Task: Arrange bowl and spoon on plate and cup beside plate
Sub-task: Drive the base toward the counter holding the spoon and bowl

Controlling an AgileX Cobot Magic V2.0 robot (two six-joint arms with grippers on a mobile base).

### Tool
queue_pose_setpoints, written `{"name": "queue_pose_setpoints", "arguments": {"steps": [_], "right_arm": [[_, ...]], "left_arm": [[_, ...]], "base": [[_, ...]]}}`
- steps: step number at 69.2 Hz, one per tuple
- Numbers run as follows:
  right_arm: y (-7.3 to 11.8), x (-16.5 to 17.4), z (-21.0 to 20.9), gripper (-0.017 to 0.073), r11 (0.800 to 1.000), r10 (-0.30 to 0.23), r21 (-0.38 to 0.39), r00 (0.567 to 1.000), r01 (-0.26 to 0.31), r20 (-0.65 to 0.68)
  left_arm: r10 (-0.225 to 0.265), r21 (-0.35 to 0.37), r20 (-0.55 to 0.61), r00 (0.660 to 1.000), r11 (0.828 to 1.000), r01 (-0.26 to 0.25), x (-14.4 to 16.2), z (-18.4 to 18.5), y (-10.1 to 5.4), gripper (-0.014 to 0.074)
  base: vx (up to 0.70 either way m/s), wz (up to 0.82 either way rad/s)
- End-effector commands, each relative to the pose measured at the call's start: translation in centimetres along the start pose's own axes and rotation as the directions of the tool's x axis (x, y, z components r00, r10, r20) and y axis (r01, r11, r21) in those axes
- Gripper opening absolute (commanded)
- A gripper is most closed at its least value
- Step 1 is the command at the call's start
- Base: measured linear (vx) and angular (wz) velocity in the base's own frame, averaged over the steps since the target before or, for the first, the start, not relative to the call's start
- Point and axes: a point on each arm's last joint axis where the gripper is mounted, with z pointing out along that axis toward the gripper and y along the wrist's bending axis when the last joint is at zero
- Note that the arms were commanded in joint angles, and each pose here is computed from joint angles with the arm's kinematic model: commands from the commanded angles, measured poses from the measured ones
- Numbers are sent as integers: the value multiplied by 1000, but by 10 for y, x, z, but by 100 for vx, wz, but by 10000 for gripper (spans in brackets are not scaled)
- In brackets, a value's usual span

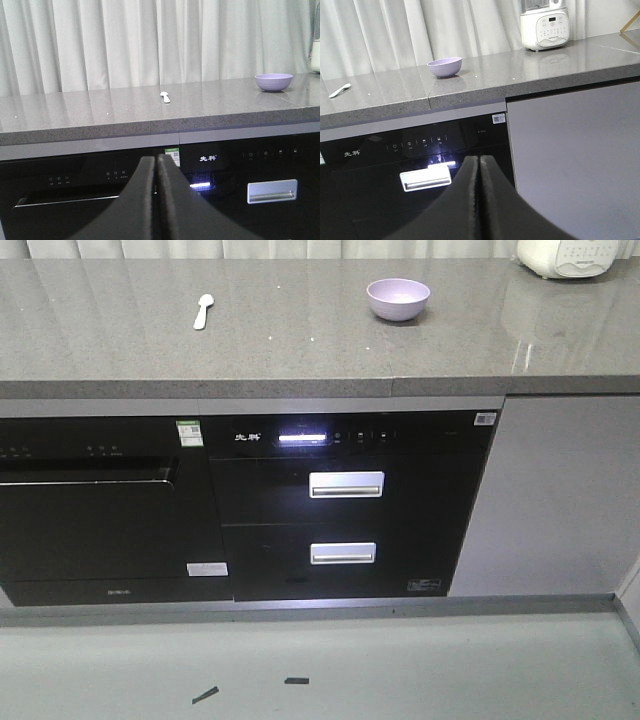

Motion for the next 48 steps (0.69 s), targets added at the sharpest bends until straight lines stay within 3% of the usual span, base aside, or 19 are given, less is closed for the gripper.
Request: {"name": "queue_pose_setpoints", "arguments": {"steps": [1,48], "right_arm": [[1,-6,-1,-10,1000,-18,-9,997,18,76],[1,-6,-1,-10,1000,-18,-9,997,18,76]], "left_arm": [[-15,4,93,996,1000,15,-10,-2,0,-6],[-15,4,93,996,1000,15,-10,-2,0,-6]], "base": [[25,1],[24,-2]]}}
